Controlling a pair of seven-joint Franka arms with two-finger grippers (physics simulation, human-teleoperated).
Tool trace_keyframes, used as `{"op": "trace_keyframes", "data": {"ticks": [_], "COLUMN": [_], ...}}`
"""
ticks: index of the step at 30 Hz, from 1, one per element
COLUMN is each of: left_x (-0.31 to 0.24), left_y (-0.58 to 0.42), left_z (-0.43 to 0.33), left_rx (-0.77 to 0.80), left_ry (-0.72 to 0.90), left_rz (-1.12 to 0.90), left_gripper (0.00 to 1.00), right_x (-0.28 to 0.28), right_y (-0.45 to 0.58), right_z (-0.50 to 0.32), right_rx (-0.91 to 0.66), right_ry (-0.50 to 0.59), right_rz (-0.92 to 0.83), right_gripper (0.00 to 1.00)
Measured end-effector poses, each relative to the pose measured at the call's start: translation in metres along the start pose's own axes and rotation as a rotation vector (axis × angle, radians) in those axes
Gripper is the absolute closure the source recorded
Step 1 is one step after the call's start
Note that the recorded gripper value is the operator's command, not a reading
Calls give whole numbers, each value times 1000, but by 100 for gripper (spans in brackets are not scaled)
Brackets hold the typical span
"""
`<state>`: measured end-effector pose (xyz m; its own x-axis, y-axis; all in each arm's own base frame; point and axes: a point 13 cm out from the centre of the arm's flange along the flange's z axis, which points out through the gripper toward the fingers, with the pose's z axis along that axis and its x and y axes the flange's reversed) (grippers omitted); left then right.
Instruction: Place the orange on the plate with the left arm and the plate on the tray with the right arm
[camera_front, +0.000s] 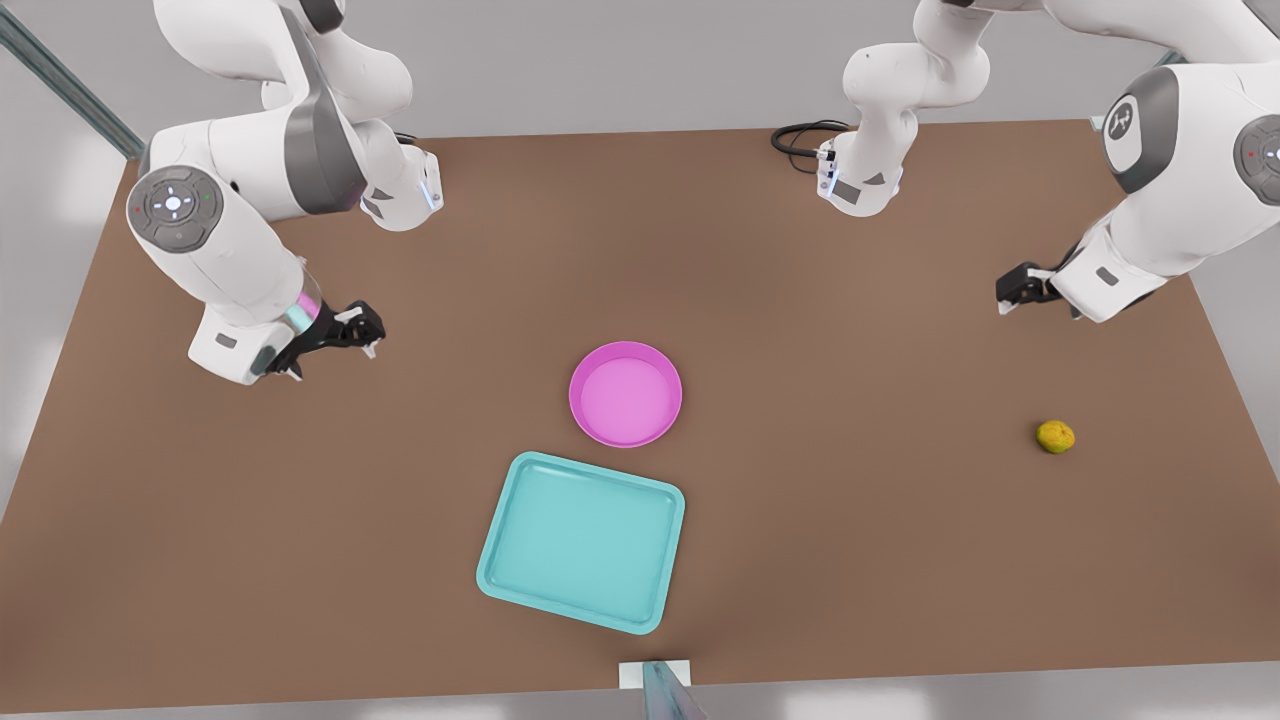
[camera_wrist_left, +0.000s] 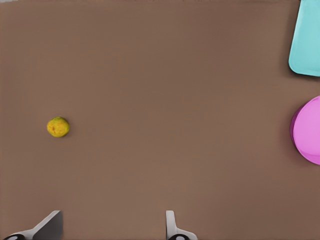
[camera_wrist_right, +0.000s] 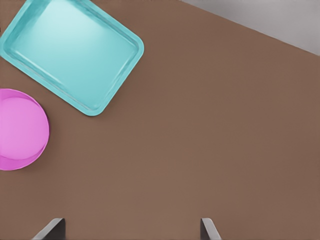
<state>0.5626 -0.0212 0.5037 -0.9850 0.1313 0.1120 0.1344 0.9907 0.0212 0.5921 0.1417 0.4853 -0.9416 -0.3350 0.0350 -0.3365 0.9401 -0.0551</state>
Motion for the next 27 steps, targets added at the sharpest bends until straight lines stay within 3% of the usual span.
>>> {"op": "trace_keyframes", "data": {"ticks": [3, 6, 9, 13, 19, 27], "left_x": [-18, -48, -42, -45, -67, -68], "left_y": [11, 97, 179, 238, 272, 281], "left_z": [44, 154, 271, 371, 406, 443], "left_rx": [10, 48, 71, 64, 32, 21], "left_ry": [67, 175, 232, 181, 59, 46], "left_rz": [-16, -137, -222, -240, -201, -136], "left_gripper": [0, 0, 0, 0, 0, 0], "right_x": [-15, -22, -25, -26, -26, -28], "right_y": [0, 0, -10, -21, -25, -26], "right_z": [12, 15, 20, 22, 23, 25], "right_rx": [2, 5, 17, 33, 38, 40], "right_ry": [-8, -22, -21, -22, -23, -21], "right_rz": [-8, -14, -8, -3, -6, -13], "right_gripper": [0, 0, 0, 0, 0, 0]}}
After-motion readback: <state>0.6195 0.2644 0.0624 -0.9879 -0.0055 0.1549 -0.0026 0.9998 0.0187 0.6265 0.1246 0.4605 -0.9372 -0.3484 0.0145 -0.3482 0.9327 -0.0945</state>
